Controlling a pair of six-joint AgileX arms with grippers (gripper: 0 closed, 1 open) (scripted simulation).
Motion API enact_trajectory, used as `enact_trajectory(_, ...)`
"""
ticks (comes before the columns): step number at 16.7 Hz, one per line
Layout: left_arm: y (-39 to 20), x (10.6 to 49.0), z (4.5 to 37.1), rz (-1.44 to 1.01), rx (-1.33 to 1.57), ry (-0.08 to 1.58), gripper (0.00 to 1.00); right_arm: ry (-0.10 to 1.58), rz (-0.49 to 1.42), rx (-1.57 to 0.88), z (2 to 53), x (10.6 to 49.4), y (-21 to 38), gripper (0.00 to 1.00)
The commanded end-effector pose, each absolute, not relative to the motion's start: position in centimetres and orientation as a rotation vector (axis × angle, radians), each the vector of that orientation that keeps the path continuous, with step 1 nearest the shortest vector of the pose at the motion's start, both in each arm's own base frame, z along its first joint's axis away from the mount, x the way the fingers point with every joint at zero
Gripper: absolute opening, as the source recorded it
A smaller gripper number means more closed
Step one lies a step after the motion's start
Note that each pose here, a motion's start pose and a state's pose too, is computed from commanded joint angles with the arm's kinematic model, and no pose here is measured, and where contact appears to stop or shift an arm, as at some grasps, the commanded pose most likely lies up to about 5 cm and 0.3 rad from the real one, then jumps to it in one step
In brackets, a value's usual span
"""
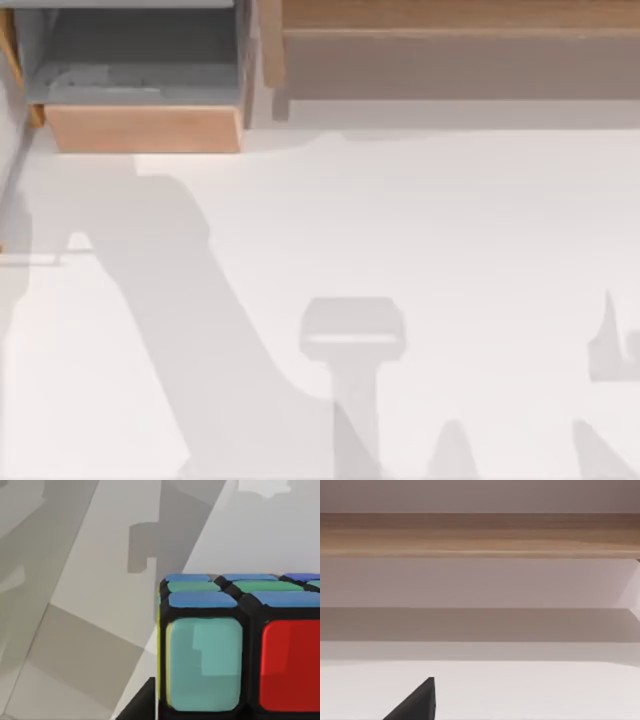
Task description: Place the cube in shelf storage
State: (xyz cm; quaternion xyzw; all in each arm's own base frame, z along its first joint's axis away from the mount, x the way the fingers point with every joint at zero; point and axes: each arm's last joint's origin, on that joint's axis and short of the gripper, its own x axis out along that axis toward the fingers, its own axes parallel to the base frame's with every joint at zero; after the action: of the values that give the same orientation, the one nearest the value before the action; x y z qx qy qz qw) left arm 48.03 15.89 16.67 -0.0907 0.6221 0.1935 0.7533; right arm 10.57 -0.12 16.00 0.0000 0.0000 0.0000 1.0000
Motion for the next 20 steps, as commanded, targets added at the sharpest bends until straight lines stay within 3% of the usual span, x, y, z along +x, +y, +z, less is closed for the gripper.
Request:
enact_trajectory(10, 16.9, 48.0, 19.9, 0.178, -0.142, 1.364, 0.0, 0.0, 0.0, 0.0, 16.0, 10.6, -0.1, 1.0)
enact_trajectory(16, 16.6, 48.0, 20.2, 0.177, -0.131, 1.361, 0.0, 0.0, 0.0, 0.0, 16.0, 10.6, -0.1, 1.0)
enact_trajectory(20, 14.3, 47.2, 23.3, 0.229, -0.059, 1.308, 0.0, 0.0, 0.0, 0.0, 16.0, 10.6, -0.1, 1.0)
